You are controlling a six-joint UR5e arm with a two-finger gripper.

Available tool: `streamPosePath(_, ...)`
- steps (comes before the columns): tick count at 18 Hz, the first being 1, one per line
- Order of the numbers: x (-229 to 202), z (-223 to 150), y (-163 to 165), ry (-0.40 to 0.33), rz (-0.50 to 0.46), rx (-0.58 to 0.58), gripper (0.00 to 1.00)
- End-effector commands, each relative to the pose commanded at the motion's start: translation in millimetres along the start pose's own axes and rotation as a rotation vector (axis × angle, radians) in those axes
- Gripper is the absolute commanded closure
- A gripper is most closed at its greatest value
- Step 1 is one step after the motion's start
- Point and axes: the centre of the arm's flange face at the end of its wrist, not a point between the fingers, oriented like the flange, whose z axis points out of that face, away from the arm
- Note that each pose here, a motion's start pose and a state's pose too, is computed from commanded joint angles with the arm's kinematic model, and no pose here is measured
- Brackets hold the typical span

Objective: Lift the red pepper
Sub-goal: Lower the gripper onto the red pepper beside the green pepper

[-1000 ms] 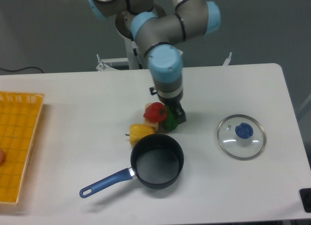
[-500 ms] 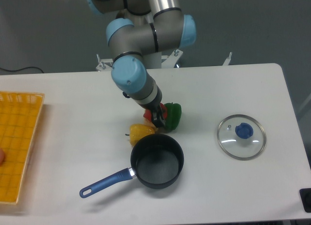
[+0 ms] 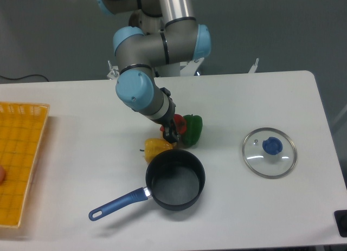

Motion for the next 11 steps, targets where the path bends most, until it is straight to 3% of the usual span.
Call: streamPosePath(11,4,13,-11,0.03,0.026,-0.057,0.0)
